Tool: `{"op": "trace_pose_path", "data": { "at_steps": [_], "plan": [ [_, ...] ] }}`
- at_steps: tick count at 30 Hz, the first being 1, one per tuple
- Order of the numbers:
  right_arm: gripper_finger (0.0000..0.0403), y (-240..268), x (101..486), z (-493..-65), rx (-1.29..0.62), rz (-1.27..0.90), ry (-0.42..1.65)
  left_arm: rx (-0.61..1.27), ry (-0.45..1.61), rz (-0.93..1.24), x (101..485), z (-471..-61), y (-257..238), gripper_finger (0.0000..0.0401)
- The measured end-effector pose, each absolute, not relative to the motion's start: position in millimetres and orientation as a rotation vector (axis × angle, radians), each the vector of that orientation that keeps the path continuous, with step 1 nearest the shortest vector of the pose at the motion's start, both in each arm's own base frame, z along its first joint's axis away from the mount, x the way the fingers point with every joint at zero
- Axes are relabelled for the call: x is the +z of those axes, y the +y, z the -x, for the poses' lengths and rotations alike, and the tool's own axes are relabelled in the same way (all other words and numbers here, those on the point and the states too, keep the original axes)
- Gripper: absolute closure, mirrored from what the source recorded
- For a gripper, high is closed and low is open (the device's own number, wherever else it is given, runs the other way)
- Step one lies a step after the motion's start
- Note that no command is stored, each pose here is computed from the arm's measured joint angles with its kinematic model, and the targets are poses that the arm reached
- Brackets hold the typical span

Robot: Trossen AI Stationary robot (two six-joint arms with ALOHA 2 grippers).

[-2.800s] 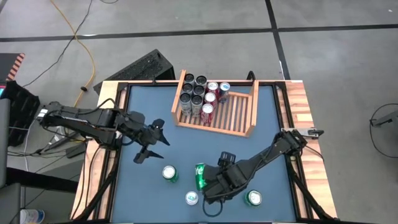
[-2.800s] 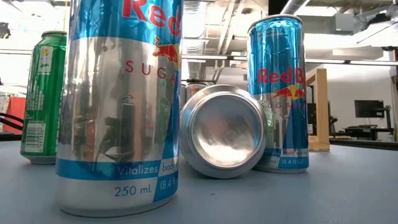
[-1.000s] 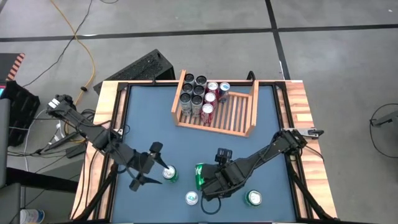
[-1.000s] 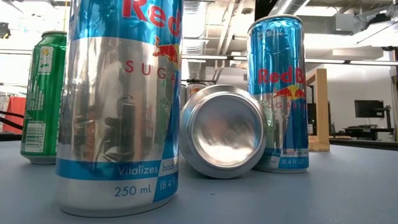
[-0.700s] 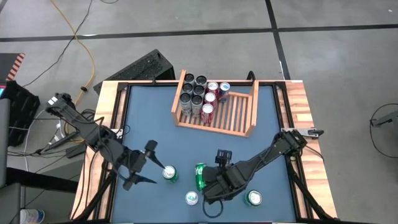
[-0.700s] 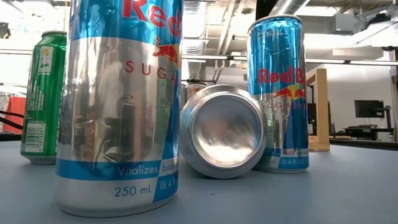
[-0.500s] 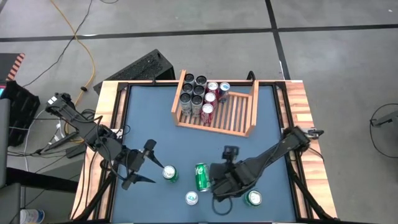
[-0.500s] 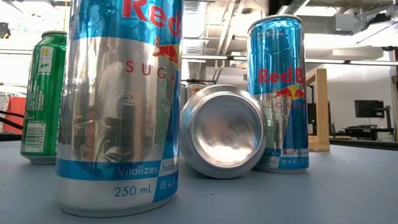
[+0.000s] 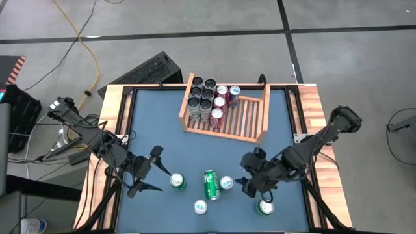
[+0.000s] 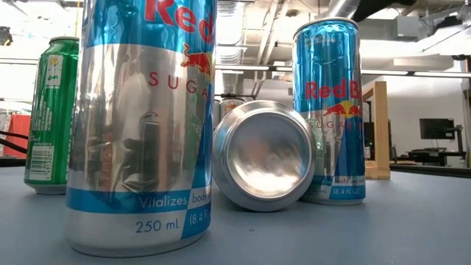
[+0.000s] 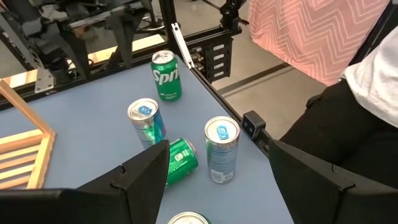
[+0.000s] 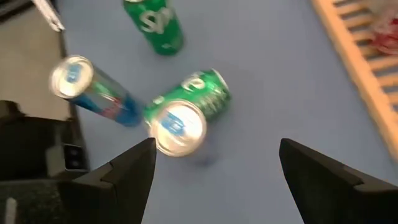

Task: Place canned beverage on shelf
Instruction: Put the blue soda can on the shelf aligned with the other blue soda can

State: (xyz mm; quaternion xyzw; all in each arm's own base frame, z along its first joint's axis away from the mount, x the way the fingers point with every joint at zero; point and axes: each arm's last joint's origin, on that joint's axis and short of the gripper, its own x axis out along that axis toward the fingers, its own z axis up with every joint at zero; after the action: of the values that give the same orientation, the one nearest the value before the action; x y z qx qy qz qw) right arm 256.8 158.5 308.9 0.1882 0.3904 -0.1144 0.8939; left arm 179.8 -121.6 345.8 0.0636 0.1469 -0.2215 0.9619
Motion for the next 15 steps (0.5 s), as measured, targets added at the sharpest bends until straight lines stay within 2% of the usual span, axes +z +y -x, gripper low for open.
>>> {"op": "trace_pose_path", "data": {
  "at_steps": [4,15],
  "plan": [
    [0.0078,171,306,-275,-0.176,-0.304,0.817,-0.447,0.303,-0.116,346,-180,-122,0.0140],
    [0.0078,203,287,-329,-0.172,0.024,1.088,-0.439,0.331,-0.084,344,-179,-121,0.0140]
  ]
}}
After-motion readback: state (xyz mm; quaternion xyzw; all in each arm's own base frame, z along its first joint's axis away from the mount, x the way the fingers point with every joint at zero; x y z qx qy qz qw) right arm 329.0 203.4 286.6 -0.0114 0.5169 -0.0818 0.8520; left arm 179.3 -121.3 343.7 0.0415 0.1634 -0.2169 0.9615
